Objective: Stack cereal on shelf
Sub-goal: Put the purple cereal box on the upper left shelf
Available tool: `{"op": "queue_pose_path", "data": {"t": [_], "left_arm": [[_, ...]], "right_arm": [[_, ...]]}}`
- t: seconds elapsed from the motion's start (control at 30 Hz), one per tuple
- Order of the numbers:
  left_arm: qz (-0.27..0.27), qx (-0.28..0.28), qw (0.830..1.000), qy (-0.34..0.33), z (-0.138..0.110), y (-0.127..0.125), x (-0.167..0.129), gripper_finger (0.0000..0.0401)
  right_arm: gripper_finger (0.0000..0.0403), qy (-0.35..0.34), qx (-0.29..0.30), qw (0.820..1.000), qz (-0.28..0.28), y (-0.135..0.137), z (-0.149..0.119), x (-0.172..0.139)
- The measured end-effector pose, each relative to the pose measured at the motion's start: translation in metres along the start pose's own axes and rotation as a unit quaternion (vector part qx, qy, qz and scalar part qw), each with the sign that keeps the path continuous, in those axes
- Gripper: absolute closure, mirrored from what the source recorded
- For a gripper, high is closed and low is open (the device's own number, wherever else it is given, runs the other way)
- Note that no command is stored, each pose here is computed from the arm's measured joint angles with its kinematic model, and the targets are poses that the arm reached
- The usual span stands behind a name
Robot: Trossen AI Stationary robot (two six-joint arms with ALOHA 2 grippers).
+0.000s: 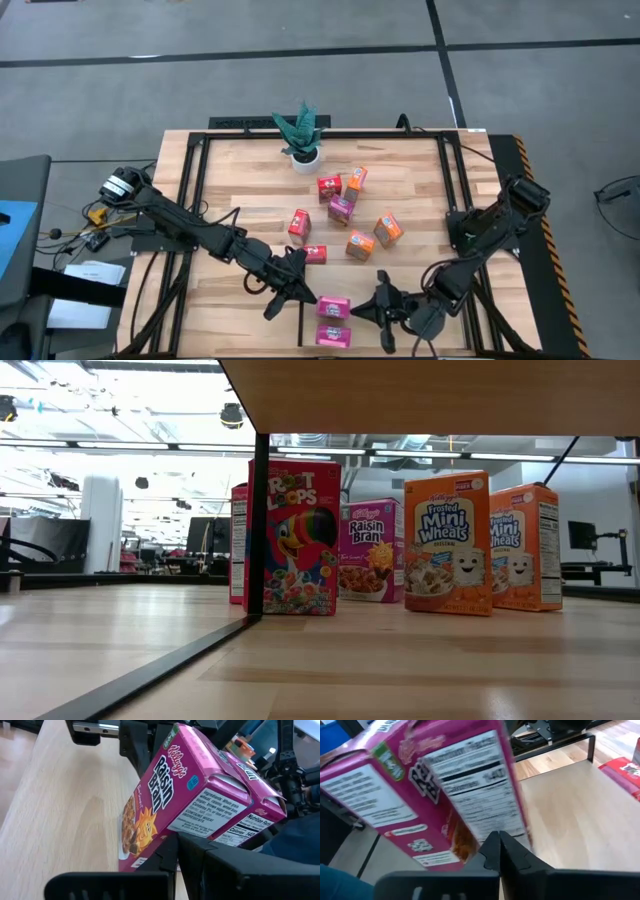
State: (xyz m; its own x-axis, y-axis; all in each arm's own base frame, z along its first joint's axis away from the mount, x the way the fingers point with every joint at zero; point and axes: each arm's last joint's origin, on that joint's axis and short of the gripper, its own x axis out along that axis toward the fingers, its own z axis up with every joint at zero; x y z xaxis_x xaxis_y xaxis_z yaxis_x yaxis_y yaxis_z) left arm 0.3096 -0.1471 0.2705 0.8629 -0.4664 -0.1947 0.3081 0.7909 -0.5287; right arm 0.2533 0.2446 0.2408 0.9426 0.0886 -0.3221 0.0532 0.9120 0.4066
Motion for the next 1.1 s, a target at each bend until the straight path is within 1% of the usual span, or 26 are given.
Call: {"op": "queue_pose_path", "data": {"t": [0.17,0.27,0.4,0.53,0.63,0.73,0.8,0.9,1.0,1.1], "left_arm": [[0.000,-0.002,1.000,0.000,0.000,0.000,0.000,0.0401],[-0.003,-0.005,1.000,0.002,0.000,0.000,0.000,0.0401],[-0.008,-0.006,1.000,0.005,0.000,0.000,0.000,0.0401],[-0.008,-0.005,1.000,0.005,0.000,0.000,0.000,0.0401],[-0.008,-0.005,1.000,0.005,0.000,-0.001,0.000,0.0401],[-0.008,-0.005,1.000,0.005,0.000,-0.001,0.000,0.0401],[-0.008,-0.006,1.000,0.005,0.000,0.000,0.000,0.0401],[-0.007,-0.006,1.000,0.006,0.000,0.000,0.000,0.0401],[-0.007,-0.006,1.000,0.005,0.000,-0.001,0.000,0.0401],[-0.006,-0.007,1.000,0.004,0.000,0.000,0.000,0.0401]], "right_arm": [[0.0372,-0.003,0.006,1.000,-0.003,0.000,0.000,0.000],[0.0369,-0.004,0.017,1.000,0.001,0.001,0.000,-0.001],[0.0381,-0.013,0.031,0.999,0.032,0.013,-0.002,-0.009],[0.0396,-0.017,0.041,0.998,0.037,0.021,-0.010,-0.020],[0.0393,-0.019,0.051,0.997,0.046,0.025,-0.011,-0.022],[0.0382,-0.030,0.065,0.996,0.053,0.027,-0.010,-0.019],[0.0380,-0.029,0.058,0.997,0.052,0.029,-0.012,-0.016],[0.0386,-0.029,0.061,0.996,0.064,0.040,-0.014,-0.009],[0.0392,-0.015,0.049,0.996,0.071,0.052,-0.025,-0.004],[0.0391,-0.013,0.048,0.996,0.077,0.064,-0.028,-0.002]]}}
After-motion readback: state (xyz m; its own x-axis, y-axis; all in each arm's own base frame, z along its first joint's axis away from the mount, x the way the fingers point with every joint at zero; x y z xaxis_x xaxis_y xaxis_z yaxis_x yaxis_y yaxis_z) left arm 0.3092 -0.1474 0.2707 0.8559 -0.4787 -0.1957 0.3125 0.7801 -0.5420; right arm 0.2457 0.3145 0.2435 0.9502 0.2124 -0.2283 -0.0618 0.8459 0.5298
